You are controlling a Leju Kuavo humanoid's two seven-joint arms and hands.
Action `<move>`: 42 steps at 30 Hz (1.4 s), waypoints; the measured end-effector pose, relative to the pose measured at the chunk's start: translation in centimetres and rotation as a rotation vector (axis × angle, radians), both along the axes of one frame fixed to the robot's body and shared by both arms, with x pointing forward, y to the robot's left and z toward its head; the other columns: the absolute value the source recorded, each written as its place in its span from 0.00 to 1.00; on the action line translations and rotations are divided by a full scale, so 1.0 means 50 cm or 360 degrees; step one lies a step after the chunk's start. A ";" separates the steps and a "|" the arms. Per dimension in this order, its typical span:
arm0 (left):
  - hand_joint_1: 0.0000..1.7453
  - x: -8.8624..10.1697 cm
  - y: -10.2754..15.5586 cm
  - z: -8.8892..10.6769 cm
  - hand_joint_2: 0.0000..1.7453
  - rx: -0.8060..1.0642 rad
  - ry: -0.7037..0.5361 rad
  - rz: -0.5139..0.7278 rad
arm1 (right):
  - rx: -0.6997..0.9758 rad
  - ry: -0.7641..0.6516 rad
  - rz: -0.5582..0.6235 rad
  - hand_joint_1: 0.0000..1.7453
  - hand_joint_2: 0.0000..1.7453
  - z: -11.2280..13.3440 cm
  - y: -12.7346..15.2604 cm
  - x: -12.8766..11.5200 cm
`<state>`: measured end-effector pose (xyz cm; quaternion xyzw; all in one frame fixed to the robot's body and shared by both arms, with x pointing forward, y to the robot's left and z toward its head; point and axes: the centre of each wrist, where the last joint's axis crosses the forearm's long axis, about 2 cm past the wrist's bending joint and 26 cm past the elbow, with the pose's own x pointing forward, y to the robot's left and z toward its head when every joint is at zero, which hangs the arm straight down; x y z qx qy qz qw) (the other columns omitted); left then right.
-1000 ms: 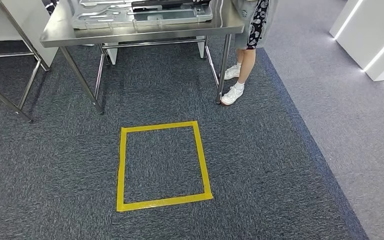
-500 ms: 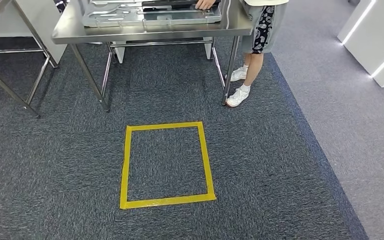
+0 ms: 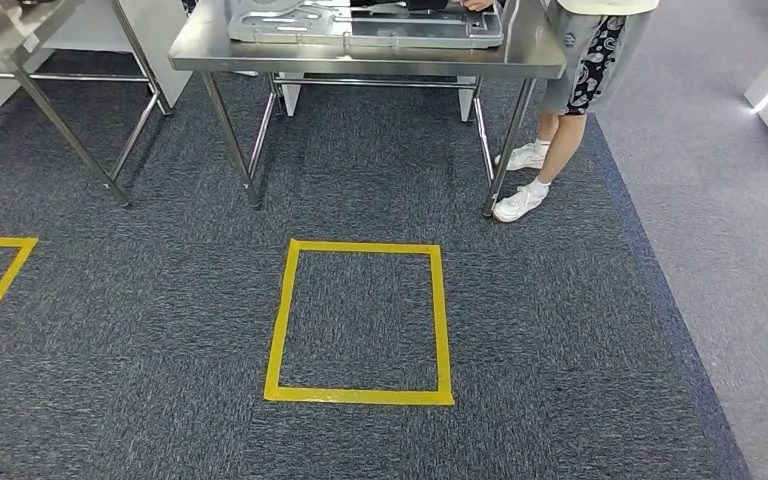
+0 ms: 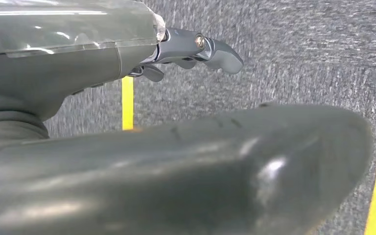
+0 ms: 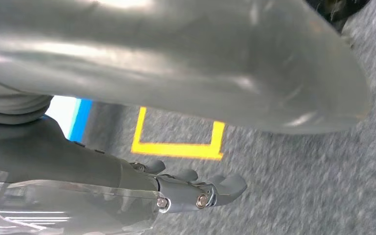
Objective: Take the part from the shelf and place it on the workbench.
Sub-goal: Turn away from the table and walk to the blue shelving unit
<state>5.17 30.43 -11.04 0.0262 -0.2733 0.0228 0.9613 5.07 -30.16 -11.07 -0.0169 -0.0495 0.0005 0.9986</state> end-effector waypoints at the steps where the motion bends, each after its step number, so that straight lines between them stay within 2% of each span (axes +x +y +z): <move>1: 0.00 -0.001 0.001 0.000 0.00 0.0001 0.0000 -0.0001 | -0.0002 0.0000 0.0009 0.00 0.00 0.000 0.000 0.001; 14: 0.00 0.004 0.003 0.001 0.00 -0.0003 -0.0020 0.0016 | -0.0070 0.0048 0.0323 0.00 0.00 0.000 -0.002 0.003; 32: 0.00 -0.011 -0.010 -0.002 0.00 -0.0031 -0.0008 0.0081 | -0.0159 -0.0008 0.0430 0.00 0.00 0.001 -0.023 0.004; 42: 0.00 -0.018 -0.001 -0.002 0.00 -0.0026 0.0032 0.0156 | -0.0175 0.0030 0.0516 0.00 0.00 0.001 -0.012 0.004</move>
